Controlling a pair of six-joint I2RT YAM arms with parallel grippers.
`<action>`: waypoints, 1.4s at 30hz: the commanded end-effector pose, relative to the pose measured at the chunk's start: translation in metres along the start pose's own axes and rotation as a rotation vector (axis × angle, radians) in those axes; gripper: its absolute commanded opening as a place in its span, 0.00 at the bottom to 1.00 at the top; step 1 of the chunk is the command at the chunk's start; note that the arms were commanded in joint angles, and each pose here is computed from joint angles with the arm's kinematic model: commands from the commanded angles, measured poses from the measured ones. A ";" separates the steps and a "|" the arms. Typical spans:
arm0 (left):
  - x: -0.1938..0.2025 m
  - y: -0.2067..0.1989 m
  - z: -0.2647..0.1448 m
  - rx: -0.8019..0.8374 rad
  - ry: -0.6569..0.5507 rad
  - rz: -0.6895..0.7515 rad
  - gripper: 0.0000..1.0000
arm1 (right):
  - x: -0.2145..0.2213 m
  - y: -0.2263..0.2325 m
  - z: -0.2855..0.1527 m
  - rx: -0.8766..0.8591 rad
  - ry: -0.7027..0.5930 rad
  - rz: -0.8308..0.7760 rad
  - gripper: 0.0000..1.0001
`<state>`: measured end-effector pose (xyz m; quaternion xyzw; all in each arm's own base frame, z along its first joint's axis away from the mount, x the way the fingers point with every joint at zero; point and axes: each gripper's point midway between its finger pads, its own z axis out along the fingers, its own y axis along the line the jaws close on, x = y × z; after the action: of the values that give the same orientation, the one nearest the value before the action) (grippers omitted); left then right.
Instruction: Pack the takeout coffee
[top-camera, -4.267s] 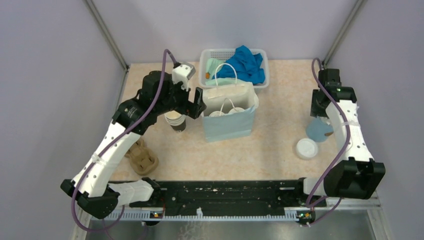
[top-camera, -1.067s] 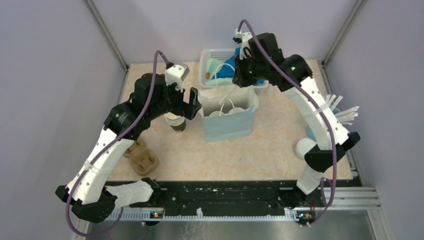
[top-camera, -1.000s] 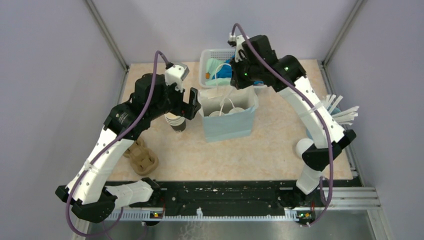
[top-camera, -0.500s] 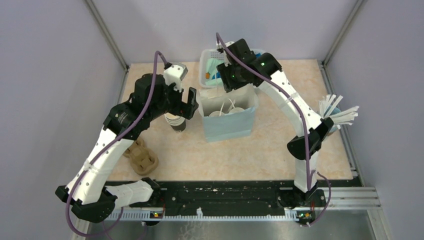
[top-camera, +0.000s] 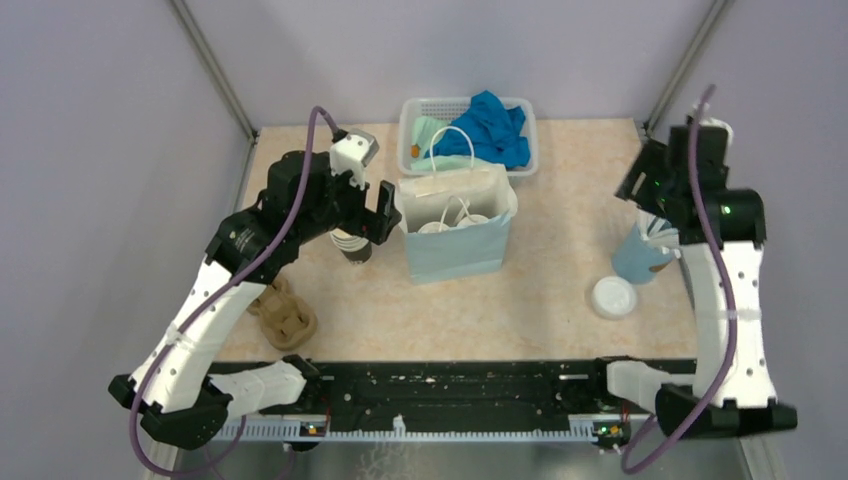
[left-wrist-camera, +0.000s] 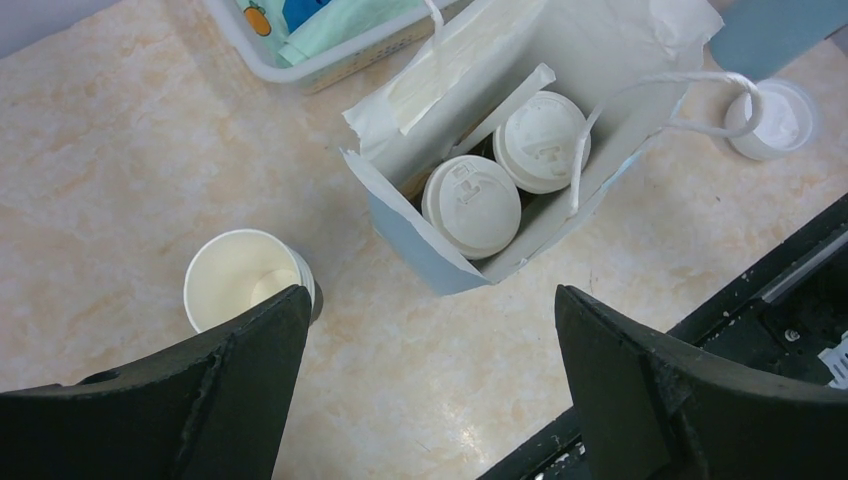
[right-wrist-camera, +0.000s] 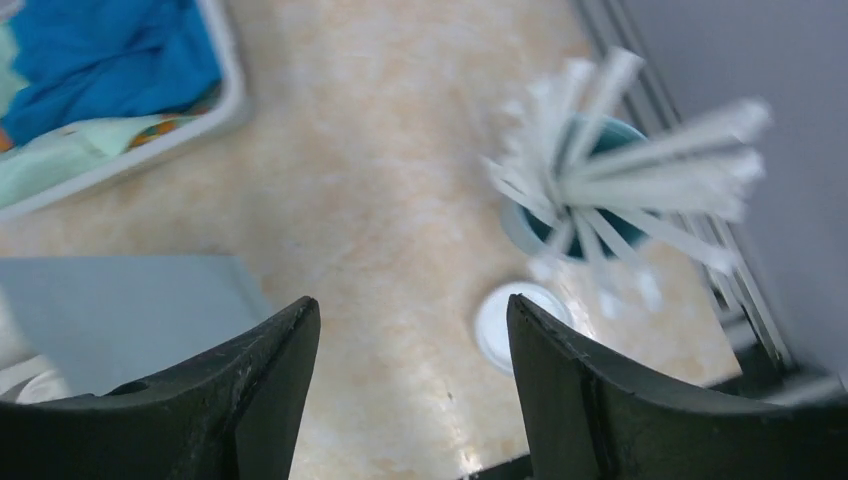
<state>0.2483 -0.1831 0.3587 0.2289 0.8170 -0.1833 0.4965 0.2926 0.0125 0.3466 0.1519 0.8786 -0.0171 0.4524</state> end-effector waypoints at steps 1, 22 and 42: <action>-0.008 -0.006 -0.007 0.025 -0.059 0.010 0.98 | 0.027 -0.065 0.008 0.123 0.027 0.207 0.68; -0.003 -0.003 -0.004 -0.051 -0.036 0.111 0.98 | 0.091 -0.125 0.081 0.327 0.292 -0.133 0.41; -0.011 -0.008 -0.001 -0.036 -0.043 0.092 0.98 | 0.080 -0.125 0.068 0.366 0.247 -0.113 0.03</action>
<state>0.2448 -0.1859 0.3493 0.2592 0.8128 -0.1364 0.5035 0.2732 -0.0960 0.1905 0.1652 0.9342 -0.1718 0.2656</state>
